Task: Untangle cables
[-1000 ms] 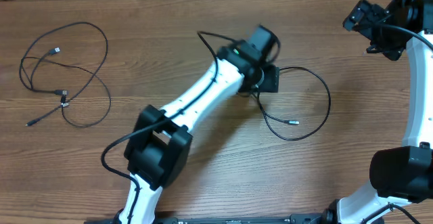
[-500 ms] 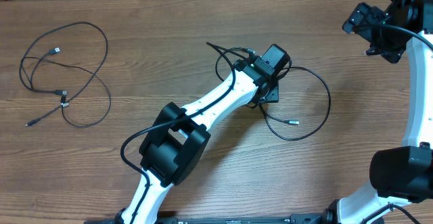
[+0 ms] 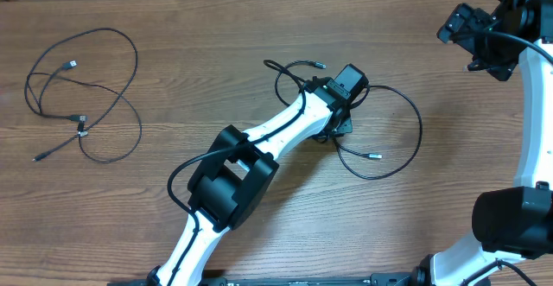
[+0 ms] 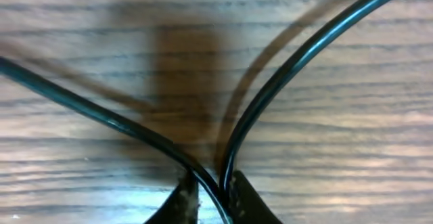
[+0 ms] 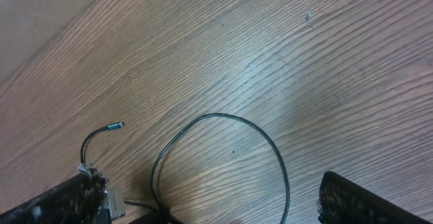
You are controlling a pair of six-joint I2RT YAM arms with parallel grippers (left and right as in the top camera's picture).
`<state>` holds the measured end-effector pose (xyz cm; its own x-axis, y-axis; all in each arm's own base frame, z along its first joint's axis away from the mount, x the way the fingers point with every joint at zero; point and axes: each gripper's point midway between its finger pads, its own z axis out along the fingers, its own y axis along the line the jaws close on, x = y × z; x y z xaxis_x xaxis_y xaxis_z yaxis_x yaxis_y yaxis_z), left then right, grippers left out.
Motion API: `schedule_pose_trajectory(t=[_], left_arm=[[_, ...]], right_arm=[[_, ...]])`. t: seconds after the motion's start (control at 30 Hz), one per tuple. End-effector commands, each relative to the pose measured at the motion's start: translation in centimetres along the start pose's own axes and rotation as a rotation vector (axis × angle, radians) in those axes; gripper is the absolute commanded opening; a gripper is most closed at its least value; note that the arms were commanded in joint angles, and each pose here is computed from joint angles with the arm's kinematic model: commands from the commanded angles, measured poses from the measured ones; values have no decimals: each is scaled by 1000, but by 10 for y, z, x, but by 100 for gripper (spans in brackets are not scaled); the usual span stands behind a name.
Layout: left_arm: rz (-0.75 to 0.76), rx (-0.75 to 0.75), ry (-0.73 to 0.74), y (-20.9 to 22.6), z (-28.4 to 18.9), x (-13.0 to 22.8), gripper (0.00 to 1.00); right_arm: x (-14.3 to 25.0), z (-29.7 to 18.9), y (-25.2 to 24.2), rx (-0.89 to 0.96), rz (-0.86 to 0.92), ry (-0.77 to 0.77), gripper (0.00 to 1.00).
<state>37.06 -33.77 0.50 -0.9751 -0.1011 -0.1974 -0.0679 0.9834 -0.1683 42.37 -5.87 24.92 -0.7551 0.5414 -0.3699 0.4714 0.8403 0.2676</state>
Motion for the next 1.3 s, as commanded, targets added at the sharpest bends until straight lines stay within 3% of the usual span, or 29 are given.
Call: schedule_pose_trajectory(t=[0.0,0.03,0.13,0.23,0.33,0.37,0.6,0.7,0.77,0.9,1.0,1.1,1.27], left_arm=[[74,-122,-35,26,18,-4,15],[109,-147,-47,30,18,-6,15],[214,-199,-25,41,25,-2,33],[268,-241,29,53,38,10,34],[281,-272,67,62,51,18,17],[281,-270,65,61,50,18,4],[233,-127,62,25,12,-18,4],[211,-78,17,26,-60,-74,4],[173,-45,-59,45,-121,-116,4],[139,25,-204,87,-208,-165,4],[31,39,-389,155,-284,-200,4],[-114,-8,-484,233,-326,-217,4],[-308,-94,-531,337,-350,-222,4]], right_arm=[[1,1,-1,2,5,5,100],[1,1,-1,2,4,6,100],[2,1,-1,4,1,9,100],[2,1,-1,4,2,10,100],[2,1,-1,4,2,10,100],[2,1,-1,4,2,10,100],[4,1,-2,8,3,20,100],[5,1,-3,10,4,23,100],[5,1,-2,9,4,23,100],[6,1,-3,10,4,25,100],[6,1,-3,10,4,25,100],[6,1,-3,10,4,25,100],[6,1,-1,0,4,27,100]])
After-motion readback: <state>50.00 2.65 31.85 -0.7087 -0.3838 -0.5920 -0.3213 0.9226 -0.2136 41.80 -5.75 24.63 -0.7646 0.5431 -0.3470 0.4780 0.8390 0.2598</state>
